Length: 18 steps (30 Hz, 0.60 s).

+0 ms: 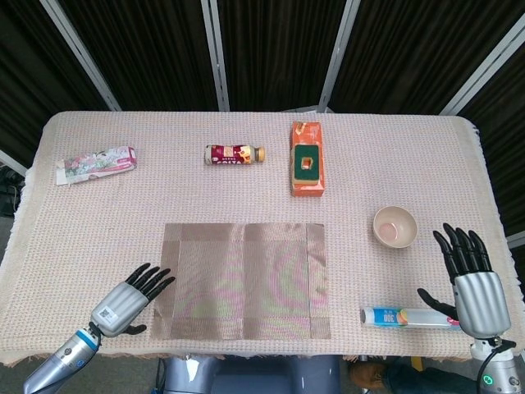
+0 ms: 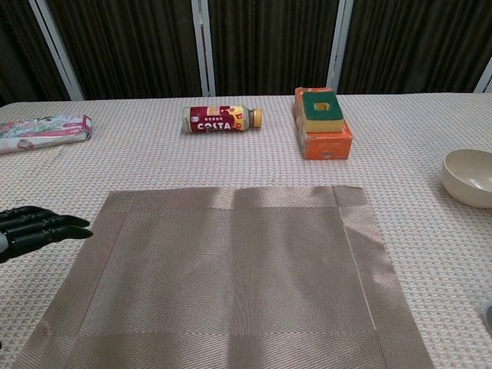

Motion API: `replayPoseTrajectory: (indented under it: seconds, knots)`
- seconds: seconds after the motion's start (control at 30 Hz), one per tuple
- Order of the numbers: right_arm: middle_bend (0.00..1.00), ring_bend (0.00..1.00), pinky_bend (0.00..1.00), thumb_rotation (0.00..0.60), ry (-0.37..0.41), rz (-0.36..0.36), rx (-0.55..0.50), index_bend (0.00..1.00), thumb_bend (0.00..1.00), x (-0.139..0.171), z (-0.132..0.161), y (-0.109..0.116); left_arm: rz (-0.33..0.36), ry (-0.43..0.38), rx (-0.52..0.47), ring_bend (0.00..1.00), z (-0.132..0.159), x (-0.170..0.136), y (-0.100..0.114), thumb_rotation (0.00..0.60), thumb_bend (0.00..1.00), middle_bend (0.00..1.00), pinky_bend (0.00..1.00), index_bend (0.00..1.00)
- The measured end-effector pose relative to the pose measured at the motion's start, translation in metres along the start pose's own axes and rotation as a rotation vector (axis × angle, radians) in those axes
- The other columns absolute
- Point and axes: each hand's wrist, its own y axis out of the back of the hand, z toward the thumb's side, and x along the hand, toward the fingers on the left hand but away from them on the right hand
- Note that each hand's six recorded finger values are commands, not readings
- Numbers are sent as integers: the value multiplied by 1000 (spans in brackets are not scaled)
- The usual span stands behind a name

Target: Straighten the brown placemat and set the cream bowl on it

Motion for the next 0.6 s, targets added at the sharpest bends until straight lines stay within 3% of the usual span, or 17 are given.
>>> replayPoseTrajectory:
  seconds: [0.13,0.3,0.4,0.6]
  knots:
    - [0,0,0,600,-9,20,11,47,0,-2,-2,-5,71,52,0,0,-14,-16,28,600,9,0,0,0]
    - [0,0,0,600,-17,50,17,47,0,-6,-4,-13,231,160,-22,0,-37,-33,74,600,7,0,0,0]
    - [0,0,0,600,-24,95,18,47,0,-12,-6,-23,318,255,-34,0,-56,-40,95,600,8,0,0,0]
    - [0,0,0,600,-31,241,56,56,0,-35,-13,-53,419,441,-56,0,-92,-47,114,600,7,0,0,0]
